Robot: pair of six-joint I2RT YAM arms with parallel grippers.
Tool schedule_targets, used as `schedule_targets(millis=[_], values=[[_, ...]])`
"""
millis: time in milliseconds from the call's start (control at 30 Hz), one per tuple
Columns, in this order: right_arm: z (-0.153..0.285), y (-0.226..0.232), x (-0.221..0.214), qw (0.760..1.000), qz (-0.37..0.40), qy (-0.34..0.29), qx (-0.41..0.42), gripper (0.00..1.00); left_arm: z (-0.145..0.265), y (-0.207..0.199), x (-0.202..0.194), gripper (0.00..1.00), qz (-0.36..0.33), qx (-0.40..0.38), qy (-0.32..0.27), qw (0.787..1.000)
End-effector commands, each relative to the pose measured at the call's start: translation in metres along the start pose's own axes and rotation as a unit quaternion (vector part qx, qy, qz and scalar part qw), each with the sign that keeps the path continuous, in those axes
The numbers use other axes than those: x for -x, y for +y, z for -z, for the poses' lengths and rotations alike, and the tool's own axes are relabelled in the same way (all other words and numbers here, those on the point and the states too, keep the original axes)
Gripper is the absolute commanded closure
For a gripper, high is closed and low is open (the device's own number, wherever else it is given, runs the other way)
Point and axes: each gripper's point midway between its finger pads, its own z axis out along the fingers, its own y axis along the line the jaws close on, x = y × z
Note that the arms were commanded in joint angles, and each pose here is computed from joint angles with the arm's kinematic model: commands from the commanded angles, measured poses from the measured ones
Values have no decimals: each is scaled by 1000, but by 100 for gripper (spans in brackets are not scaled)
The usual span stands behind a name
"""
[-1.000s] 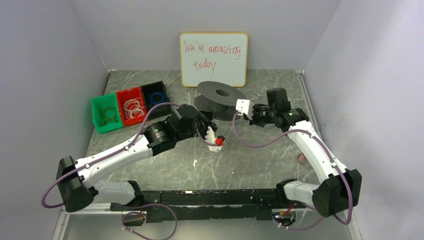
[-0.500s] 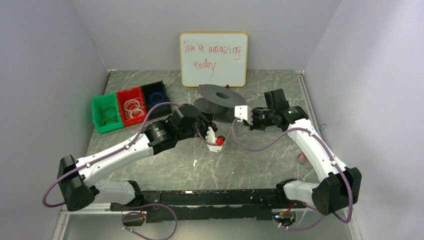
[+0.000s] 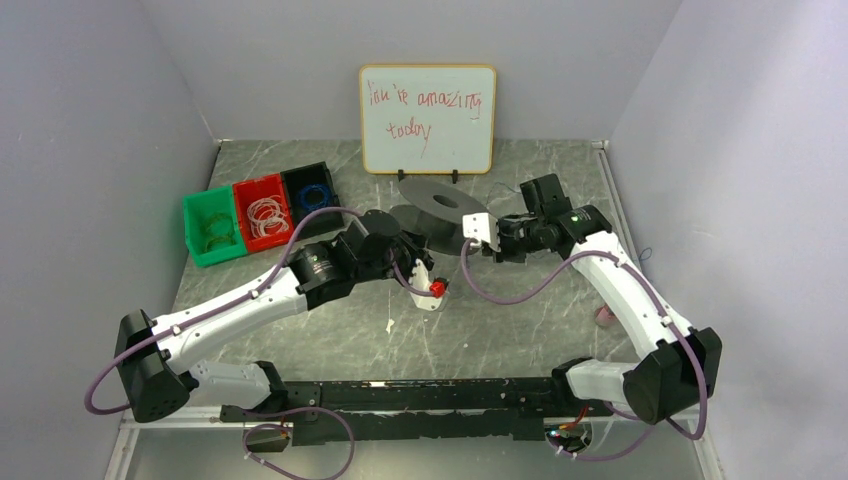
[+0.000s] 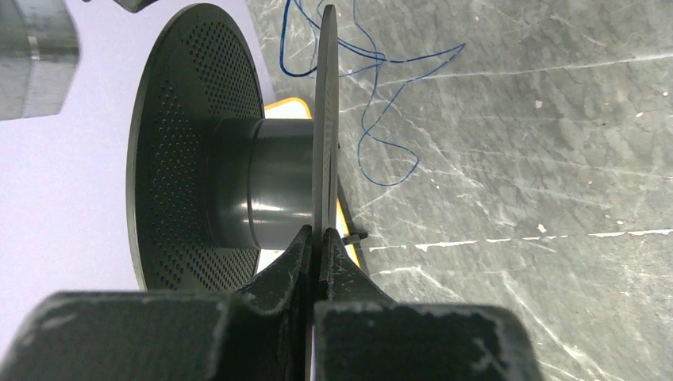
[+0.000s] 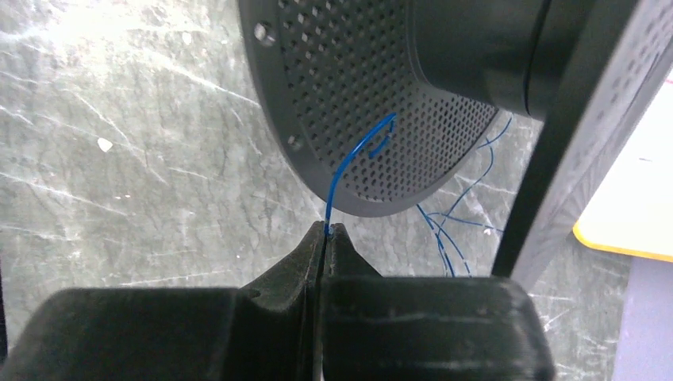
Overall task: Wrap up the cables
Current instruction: Place the cable on the cable reel.
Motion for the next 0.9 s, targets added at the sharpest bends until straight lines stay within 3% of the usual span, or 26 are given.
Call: schedule_targets(millis=[0,233,567,867], values=[[14,1,31,999,11,-45,10,100,18,60,8,98,-29,112,1,993],[19,14,21,1000,7,-26,12,100,22,94,-9,98,-28,187,53,981],[27,13,13,1000,-3,-12,-22,100,27,102,-12,98,-23,199,59,978],[47,-56,11,973,-99,-50,-204,100,42,69,5,98,32,128,2,991]])
